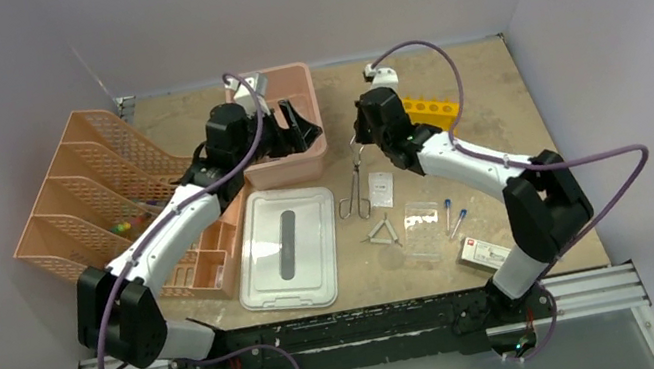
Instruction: Organize the chemistry lab equipment
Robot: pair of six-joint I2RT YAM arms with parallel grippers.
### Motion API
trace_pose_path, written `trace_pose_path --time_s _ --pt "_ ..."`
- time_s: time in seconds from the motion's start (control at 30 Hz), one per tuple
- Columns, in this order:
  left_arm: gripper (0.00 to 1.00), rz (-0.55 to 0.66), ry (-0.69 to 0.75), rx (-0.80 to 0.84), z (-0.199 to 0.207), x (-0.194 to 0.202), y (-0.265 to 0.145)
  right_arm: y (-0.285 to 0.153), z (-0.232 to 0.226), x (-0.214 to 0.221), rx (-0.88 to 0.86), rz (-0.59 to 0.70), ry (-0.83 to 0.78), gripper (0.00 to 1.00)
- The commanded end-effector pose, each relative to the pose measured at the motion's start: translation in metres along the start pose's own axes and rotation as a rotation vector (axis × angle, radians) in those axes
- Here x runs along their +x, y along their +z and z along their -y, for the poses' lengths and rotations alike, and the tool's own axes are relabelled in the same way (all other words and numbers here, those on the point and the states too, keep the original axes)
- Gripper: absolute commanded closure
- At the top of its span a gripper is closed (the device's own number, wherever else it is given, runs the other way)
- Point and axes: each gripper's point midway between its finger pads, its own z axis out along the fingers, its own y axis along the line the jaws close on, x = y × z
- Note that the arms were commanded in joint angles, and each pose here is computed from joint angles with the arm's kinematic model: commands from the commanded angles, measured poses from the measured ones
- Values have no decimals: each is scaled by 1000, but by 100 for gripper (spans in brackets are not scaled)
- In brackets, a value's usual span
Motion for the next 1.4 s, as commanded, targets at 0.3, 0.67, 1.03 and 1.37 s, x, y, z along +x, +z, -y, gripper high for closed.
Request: trace_pose_path --time_s 0.3,0.67,1.03,1.37 --pt "25 -40 7 186 60 33 28 -72 -11 -94 -92 208 112 100" --pt "30 -148 100 338 84 65 45 -118 -3 -147 -178 293 237 100" --pt "62 -130 21 539 119 62 47 -130 -7 -166 -258 290 261 100" --pt "100 -126 55 483 113 56 54 -127 -9 -163 -292 258 260 98"
